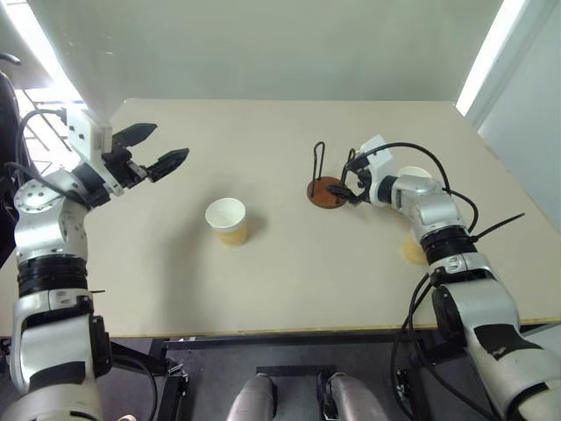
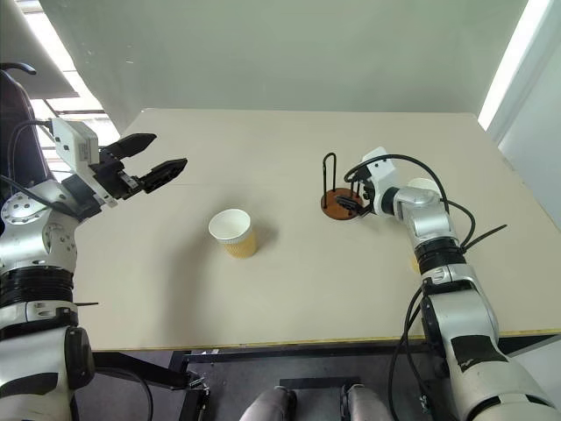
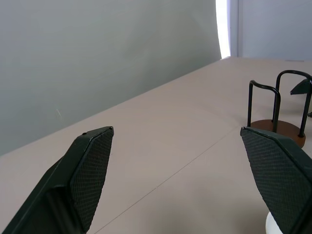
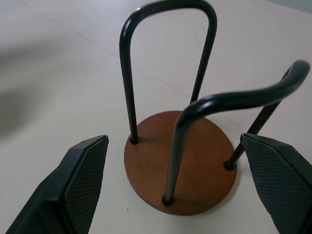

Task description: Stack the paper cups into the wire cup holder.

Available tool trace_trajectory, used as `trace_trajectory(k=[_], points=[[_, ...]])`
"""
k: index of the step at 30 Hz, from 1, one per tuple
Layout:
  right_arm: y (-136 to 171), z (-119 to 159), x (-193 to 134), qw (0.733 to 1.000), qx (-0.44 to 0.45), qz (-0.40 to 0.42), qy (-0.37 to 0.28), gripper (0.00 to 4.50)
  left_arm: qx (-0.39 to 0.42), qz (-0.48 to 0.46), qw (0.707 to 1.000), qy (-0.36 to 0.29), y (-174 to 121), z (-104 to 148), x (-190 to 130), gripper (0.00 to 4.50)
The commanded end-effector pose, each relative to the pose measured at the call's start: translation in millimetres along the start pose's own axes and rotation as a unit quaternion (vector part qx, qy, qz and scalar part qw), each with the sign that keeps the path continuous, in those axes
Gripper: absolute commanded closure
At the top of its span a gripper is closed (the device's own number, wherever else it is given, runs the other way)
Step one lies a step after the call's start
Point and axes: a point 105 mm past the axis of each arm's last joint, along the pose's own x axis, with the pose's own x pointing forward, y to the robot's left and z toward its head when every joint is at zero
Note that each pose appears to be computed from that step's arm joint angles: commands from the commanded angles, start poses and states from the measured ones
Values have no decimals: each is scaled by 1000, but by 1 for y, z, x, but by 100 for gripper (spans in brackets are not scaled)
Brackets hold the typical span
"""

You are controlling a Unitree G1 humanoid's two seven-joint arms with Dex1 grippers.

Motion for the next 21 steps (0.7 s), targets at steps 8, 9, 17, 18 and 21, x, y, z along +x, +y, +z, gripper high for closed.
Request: trace_trajectory(k=[8,9,17,18,21], points=[[-4,7,0,1000,-8,-13,-14,19,30,5,999,-19,5,22,-3,0],[-4,6,1,1000,-6,-15,-14,40,30,5,999,-19,5,22,-3,0],[-2,5,3,1000,1,-11,-12,297,30,6,999,-17,5,21,-4,0],[-1,5,3,1000,3,-9,-12,328,30,7,999,-17,5,21,-4,0],[0,5,3,1000,9,1,-11,435,26,2,1000,-11,5,19,-5,0]])
